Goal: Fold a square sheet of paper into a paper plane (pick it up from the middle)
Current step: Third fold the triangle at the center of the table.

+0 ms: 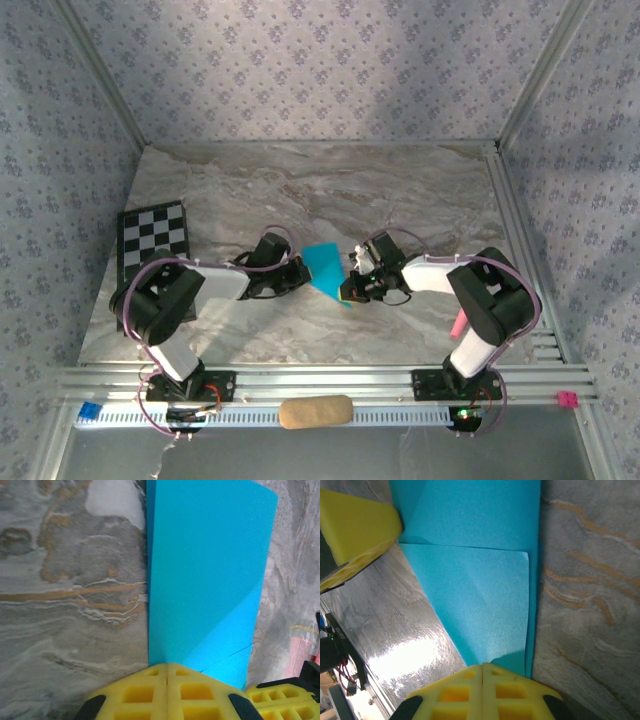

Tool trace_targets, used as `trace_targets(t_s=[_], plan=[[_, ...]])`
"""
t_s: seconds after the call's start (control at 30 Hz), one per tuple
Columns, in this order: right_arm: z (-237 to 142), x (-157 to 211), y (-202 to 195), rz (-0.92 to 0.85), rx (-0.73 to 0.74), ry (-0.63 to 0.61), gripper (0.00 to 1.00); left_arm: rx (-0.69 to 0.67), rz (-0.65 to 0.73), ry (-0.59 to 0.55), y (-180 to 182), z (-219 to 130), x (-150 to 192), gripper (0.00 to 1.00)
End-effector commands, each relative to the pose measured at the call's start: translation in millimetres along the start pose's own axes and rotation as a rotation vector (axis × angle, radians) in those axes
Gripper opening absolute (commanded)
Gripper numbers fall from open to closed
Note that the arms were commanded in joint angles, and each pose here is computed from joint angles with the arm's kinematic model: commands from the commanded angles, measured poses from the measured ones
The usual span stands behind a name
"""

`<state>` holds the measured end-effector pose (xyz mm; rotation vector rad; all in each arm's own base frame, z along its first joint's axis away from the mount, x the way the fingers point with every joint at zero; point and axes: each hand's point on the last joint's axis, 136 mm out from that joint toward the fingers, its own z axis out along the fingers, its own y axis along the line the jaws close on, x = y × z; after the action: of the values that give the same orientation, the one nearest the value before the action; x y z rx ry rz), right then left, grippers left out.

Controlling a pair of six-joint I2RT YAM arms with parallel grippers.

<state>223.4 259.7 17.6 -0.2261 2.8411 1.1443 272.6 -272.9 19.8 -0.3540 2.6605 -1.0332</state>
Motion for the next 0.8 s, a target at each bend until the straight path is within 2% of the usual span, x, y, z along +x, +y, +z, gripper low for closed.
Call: trace_targets(t_s=[0.0, 0.2, 0.33, 0.47, 0.6, 0.77], plan=[[1.2, 26.3, -30.8, 0.059, 0.104, 0.096, 0.00, -0.125, -0.007, -0.047, 31.2, -10.9, -6.6, 0.05], [-0.5, 23.5, -28.6, 0.044, 0.092, 0.111, 0.00, -0.059, 0.044, -0.106, -0.7, -32.9, -17.8, 0.07], [-2.3, 20.5, -26.5, 0.037, 0.086, 0.108, 0.00, 0.003, 0.129, -0.110, -30.5, -39.5, -11.1, 0.08], [-3.3, 18.0, -26.2, 0.036, 0.086, 0.103, 0.00, 0.076, 0.229, -0.013, -59.8, -25.1, 13.4, 0.09], [-4.7, 15.5, -25.8, 0.034, 0.083, 0.097, 0.00, 0.146, 0.245, 0.105, -72.4, 0.9, 36.2, 0.08], [-6.3, 14.8, -24.9, 0.032, 0.082, 0.095, 0.00, 0.063, 0.197, 0.123, -48.5, 21.3, 39.8, 0.07]])
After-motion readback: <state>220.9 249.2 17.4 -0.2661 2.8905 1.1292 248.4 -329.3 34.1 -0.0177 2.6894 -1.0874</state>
